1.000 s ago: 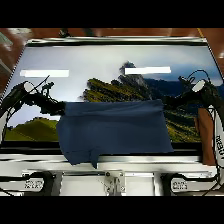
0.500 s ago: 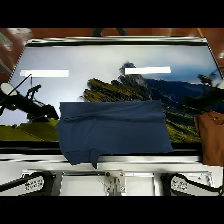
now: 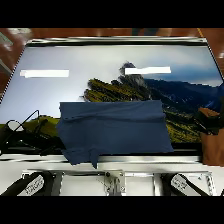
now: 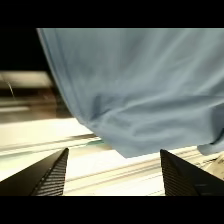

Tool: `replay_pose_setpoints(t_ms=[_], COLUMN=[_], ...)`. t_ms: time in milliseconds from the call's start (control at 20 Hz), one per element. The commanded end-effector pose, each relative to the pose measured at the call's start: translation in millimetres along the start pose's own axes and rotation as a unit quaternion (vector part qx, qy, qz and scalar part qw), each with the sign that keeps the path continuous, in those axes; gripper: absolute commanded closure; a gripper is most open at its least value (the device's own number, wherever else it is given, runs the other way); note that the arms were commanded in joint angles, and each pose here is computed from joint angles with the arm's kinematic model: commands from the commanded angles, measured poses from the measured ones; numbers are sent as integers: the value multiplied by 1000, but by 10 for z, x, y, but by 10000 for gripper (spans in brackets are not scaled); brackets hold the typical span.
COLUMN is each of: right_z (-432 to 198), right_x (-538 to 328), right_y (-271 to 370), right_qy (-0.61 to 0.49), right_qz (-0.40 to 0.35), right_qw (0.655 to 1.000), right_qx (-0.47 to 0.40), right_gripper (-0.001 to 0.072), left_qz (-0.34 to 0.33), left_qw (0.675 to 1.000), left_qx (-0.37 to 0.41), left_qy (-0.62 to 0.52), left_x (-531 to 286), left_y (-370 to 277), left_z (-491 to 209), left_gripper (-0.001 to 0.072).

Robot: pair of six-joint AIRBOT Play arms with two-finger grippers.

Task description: Fold the shirts.

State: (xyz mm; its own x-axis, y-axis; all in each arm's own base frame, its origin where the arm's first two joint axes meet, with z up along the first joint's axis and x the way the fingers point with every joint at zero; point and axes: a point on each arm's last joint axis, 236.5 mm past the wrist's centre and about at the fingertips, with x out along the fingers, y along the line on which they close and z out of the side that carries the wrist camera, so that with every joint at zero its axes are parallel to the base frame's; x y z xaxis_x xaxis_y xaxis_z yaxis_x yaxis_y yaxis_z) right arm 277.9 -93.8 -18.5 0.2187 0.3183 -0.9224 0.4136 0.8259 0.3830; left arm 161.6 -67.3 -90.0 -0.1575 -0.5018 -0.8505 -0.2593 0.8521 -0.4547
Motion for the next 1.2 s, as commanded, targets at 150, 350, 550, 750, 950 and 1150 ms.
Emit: replay_pose_setpoints(t_ms=[150,350,550,750,950,1150], right_z=[-67,-68,-111,-641,-1117,-1129], right_x=[63,63,65,173,545,716], right_y=[18,18,19,-272,-264,-413], right_qy=[3,3,12,110,164,152], right_qz=[16,16,16,-34,-4,-26], right_qw=[1000,1000,999,993,986,988], right_qx=[9,18,25,7,16,32], right_gripper=[202,202,202,40,41,41], left_qz=[-7,-19,-47,-60,-65,-82], left_qw=[1000,999,999,997,997,996], left_qx=[-25,-10,-14,16,28,40], left_qy=[4,42,20,35,32,-1], left_x=[244,440,528,505,461,334], left_y=[91,46,-135,-191,-232,-384], left_z=[9,-29,117,35,18,97], left_gripper=[9,22,511,674,674,674])
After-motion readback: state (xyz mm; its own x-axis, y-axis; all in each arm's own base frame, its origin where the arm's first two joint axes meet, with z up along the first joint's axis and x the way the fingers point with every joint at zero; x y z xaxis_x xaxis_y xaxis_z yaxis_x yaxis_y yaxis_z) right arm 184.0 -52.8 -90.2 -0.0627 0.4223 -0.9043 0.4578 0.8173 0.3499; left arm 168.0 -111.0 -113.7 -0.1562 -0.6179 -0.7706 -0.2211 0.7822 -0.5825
